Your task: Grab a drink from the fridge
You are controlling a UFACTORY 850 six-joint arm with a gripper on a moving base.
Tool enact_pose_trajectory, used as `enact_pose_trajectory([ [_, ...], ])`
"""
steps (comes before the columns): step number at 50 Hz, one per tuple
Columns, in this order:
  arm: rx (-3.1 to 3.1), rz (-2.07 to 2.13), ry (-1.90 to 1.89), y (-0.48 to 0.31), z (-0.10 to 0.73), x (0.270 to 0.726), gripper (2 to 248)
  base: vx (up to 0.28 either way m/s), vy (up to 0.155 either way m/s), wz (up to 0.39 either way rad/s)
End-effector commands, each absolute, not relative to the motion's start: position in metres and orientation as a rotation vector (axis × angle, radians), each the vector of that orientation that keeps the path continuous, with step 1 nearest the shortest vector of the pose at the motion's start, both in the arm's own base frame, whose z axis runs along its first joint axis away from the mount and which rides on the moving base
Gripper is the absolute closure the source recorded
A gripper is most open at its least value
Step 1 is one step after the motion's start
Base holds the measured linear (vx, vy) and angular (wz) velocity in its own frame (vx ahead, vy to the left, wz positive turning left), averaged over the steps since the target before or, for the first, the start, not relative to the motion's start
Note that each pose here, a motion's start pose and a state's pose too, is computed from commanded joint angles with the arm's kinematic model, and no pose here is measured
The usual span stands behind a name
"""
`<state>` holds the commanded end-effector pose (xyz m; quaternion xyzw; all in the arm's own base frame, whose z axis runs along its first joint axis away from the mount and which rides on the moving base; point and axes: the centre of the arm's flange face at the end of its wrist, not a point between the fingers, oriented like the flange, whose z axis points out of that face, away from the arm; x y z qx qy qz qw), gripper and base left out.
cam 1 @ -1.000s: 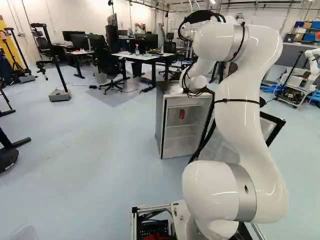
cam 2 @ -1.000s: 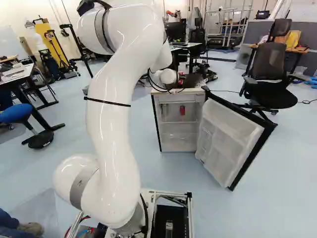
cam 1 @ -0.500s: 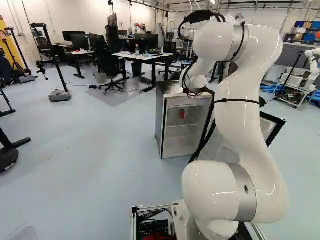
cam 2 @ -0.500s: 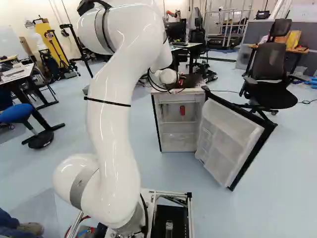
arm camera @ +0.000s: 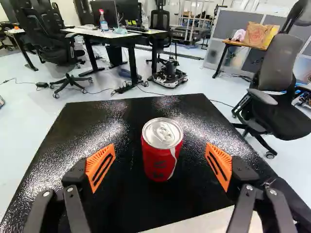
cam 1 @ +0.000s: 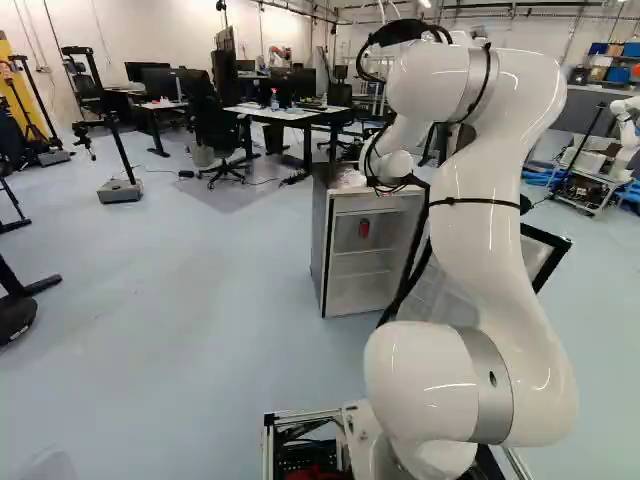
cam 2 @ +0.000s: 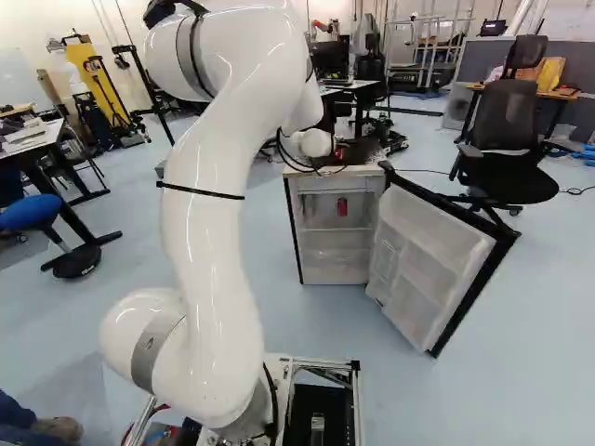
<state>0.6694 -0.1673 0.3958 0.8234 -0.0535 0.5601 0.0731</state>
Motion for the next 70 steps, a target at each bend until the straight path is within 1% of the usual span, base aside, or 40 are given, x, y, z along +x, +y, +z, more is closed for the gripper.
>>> enact_pose_trajectory([
  [41,2.51,1.605,-0.207,-0.167,0.409,0.592,3,0.0,0.0,0.0],
  [70,2.617,1.343,-0.404,-0.203,0.426,0.542,3,0.0,0.0,0.0],
])
